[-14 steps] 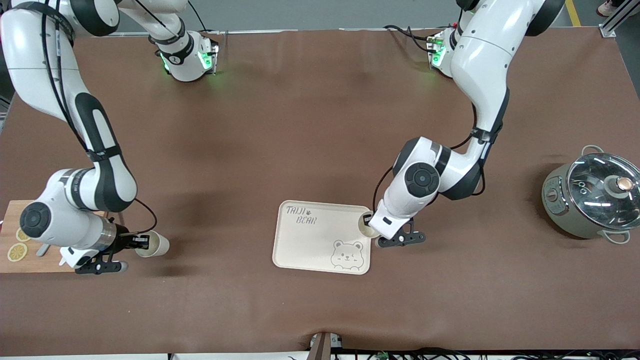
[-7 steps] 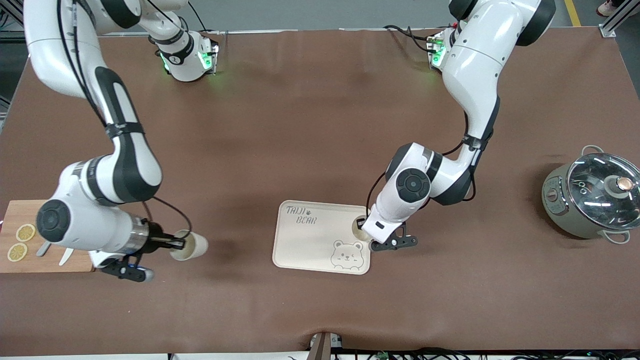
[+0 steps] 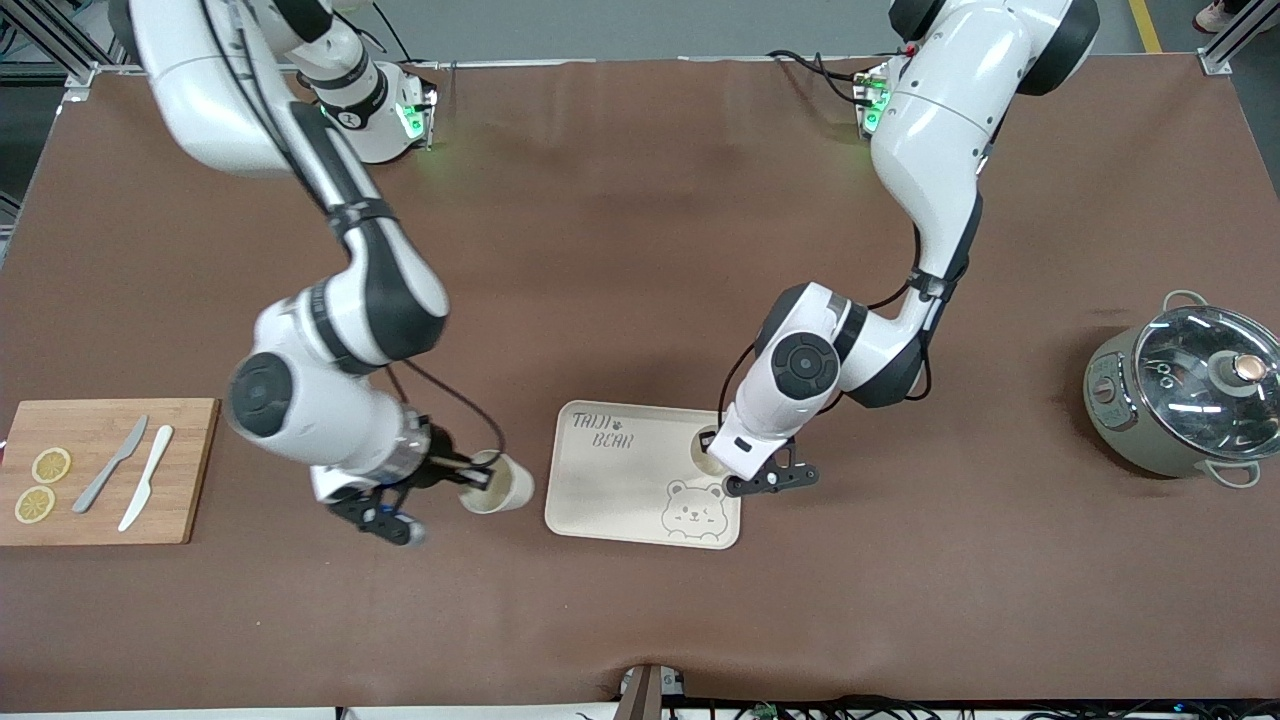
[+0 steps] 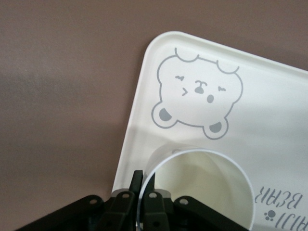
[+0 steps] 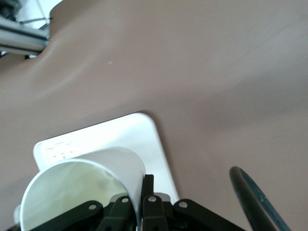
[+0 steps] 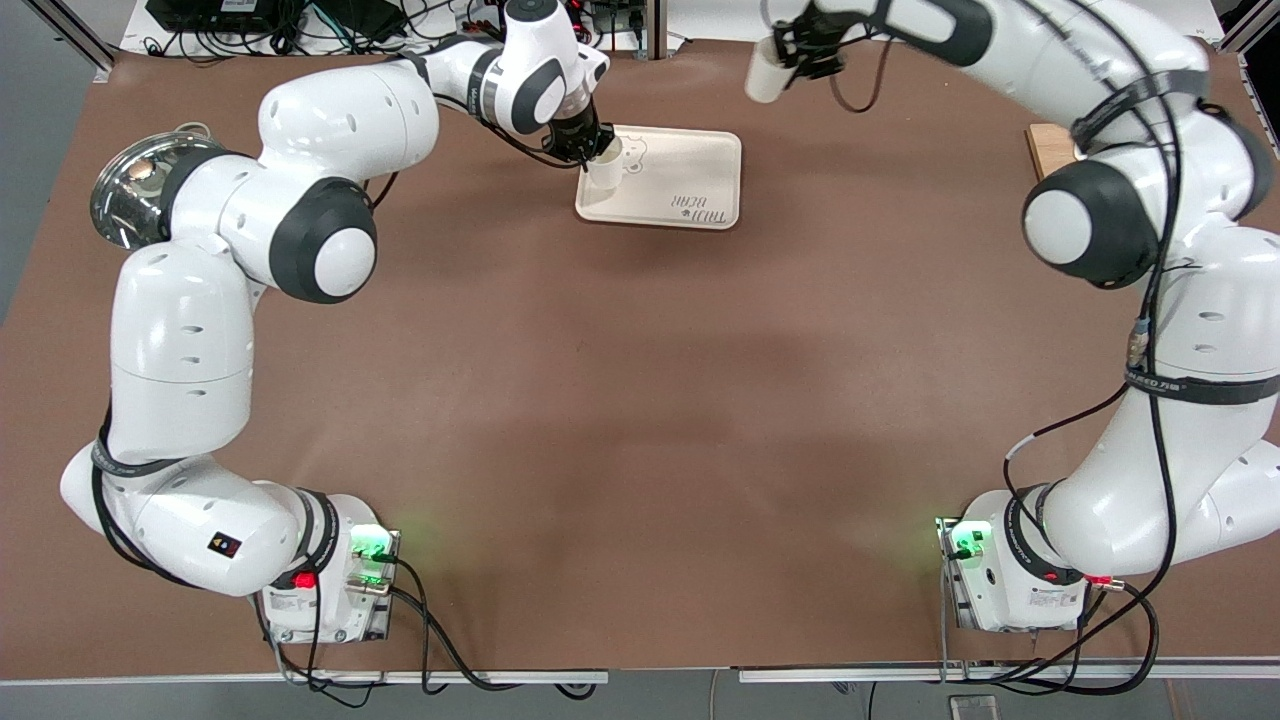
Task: Place white IKEA cup upright on tray with both arms
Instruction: 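Lower the left cup onto the tray while the right gripper brings its cup, then open both grippers to release the cups upright on the tray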
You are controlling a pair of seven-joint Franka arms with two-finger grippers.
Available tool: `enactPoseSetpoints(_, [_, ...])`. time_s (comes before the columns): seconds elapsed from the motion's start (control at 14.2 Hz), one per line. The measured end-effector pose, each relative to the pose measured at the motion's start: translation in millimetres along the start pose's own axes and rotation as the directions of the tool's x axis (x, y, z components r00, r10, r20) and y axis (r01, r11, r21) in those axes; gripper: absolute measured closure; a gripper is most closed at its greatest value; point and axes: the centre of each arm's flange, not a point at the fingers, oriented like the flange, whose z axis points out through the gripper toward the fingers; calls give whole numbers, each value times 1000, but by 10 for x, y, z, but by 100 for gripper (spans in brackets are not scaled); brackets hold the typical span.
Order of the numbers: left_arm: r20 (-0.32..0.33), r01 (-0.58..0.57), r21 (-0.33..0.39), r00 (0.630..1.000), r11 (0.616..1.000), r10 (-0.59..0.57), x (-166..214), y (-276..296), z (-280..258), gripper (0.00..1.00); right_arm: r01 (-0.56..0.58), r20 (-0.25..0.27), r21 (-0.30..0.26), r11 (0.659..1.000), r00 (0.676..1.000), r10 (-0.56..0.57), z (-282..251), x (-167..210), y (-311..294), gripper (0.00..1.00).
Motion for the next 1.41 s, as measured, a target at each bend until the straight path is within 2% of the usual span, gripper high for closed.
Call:
enactPoseSetpoints(0.28, [5, -2, 3, 1000, 1000, 2, -40, 32, 47, 96, -2, -63, -64, 998, 998, -2, 678, -381, -305, 96])
enactPoseSetpoints(0.42, [0, -2, -2, 1000, 1000, 2, -41, 35, 105, 96, 3, -62, -76, 997, 998, -8, 979, -457, -314, 96])
enactPoseSetpoints(0.84, [-14, 0, -16, 1000, 1000, -1, -41, 38, 233, 96, 18, -72, -56, 998, 997, -22, 1570, -603, -323, 96])
enactPoseSetpoints(0.98, [-15, 1, -16, 1000, 1000, -1, -36, 39, 227, 93, 16, -74, -57, 998, 997, -21, 1634, -596, -299, 96])
enactPoseSetpoints(1.06, [-16, 1, -17, 1000, 1000, -1, -34, 40, 223, 86, 16, -75, -58, 998, 997, -20, 1641, -591, -291, 96])
enactPoseSetpoints(1.2, [-20, 1, -20, 1000, 1000, -1, -25, 50, 206, 65, 12, -76, -58, 998, 997, -17, 1641, -588, -290, 96])
enactPoseSetpoints(1.27, [-24, 2, -23, 1000, 1000, -2, -14, 58, 187, 56, 10, -76, -58, 998, 997, -15, 1641, -588, -290, 92])
enactPoseSetpoints(1.41, [-35, 18, -31, 999, 999, -19, 23, 73, 118, 36, 10, -79, -60, 998, 997, -15, 1639, -584, -287, 72])
